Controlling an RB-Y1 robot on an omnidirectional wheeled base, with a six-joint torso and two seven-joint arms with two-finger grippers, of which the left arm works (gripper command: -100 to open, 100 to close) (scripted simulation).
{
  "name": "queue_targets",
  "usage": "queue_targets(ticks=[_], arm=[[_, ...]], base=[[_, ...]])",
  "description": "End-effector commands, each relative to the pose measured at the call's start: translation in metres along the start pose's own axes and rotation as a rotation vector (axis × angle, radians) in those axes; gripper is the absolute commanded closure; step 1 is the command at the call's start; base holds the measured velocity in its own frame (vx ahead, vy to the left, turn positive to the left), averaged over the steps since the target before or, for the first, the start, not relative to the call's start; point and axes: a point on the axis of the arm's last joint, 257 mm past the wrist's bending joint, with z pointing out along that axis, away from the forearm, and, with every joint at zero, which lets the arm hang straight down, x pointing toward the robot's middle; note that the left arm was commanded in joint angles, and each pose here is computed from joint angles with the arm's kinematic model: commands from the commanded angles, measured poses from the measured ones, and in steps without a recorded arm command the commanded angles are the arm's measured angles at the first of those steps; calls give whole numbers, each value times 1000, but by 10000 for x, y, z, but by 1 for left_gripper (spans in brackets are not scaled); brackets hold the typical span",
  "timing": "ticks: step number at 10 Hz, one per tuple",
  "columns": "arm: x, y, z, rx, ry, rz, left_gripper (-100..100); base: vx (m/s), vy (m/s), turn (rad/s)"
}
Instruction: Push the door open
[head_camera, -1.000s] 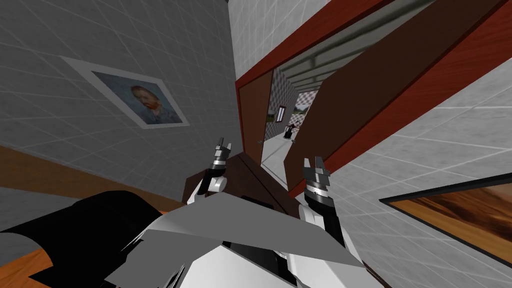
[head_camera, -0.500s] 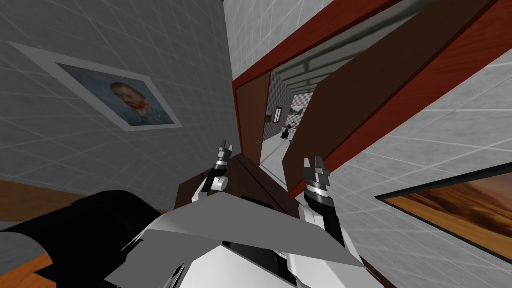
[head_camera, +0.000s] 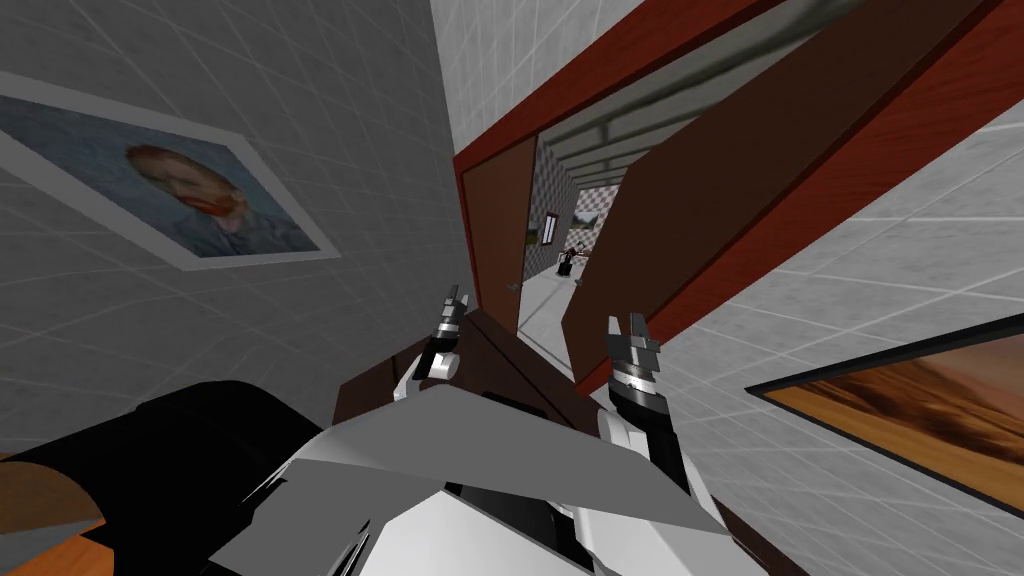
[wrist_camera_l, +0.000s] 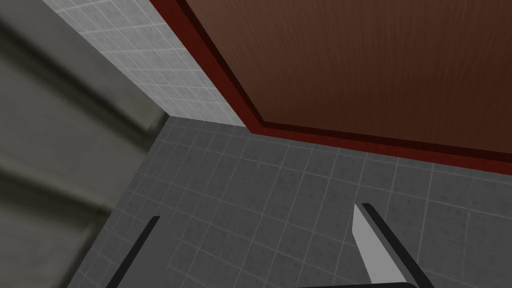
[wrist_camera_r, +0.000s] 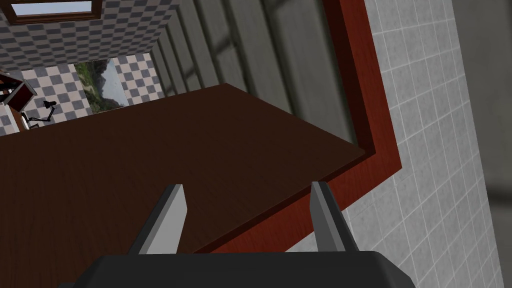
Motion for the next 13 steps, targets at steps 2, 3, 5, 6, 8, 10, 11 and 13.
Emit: queue_targets(ticks=[2, 3, 5, 6, 8, 10, 11, 13], arm=[[7, 219, -21, -29, 2, 3, -100], [7, 309, -31, -42, 2, 4, -100], [9, 474, -50, -63, 4, 6, -100], [9, 576, -69, -78, 4, 7, -100], [11, 759, -101, -104, 4, 9, -100], [15, 931, -132, -128, 5, 11, -100], [16, 1026, -155, -142, 5, 12, -100], [21, 1210, -201, -170, 5, 13, -100]], base=[[92, 76, -132], [71, 86, -122], [78, 83, -135], [81, 85, -136], [78, 82, -156], [84, 89, -142], [70, 96, -152], [68, 115, -155]])
